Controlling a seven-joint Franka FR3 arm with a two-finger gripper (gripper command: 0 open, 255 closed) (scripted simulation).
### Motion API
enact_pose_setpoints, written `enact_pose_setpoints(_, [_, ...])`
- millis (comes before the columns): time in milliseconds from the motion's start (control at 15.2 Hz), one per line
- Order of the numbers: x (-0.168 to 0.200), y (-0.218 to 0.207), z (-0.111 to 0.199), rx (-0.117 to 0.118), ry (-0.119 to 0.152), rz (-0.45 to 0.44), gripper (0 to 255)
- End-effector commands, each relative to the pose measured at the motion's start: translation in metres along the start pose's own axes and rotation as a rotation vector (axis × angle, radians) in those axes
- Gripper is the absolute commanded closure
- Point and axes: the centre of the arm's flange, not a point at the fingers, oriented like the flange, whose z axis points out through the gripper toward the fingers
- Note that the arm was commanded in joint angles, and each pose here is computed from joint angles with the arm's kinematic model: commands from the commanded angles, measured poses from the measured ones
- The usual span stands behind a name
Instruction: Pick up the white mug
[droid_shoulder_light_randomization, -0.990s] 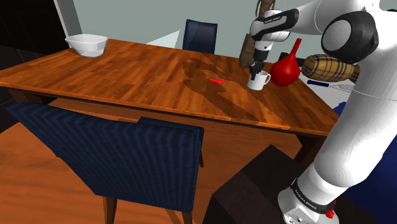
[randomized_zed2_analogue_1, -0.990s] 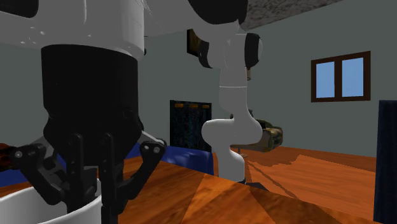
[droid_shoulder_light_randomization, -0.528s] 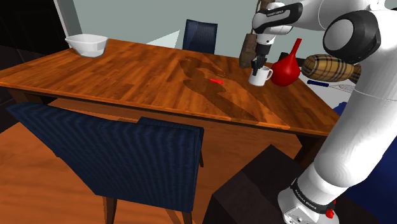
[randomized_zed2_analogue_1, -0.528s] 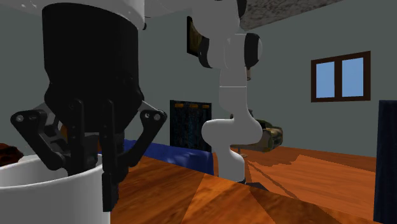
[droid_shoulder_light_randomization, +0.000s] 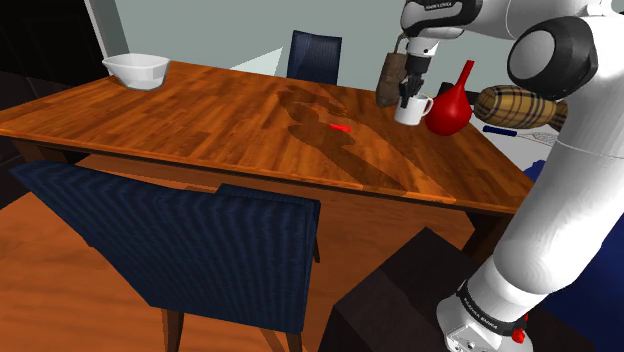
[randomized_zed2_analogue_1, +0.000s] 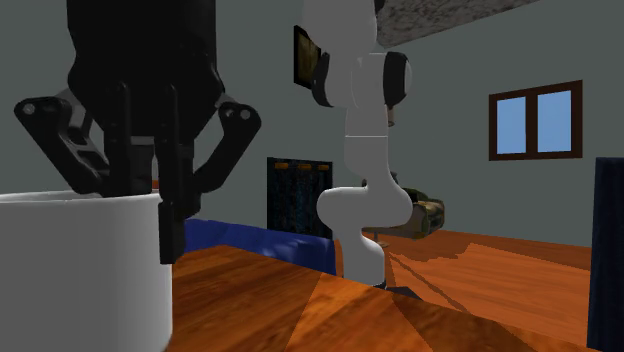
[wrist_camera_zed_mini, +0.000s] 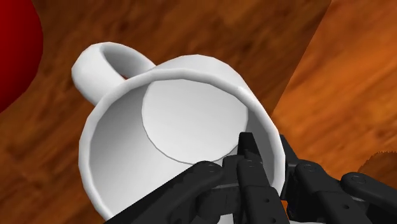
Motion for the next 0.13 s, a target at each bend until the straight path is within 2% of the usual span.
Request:
enact_pose_setpoints(0, [-0.0007, -0.0005, -0.0064, 0.0, 0.0, 0.0, 255])
enact_pose_setpoints(66, [-0.0007, -0.0005, -0.0065, 0.0, 0.0, 0.0, 255])
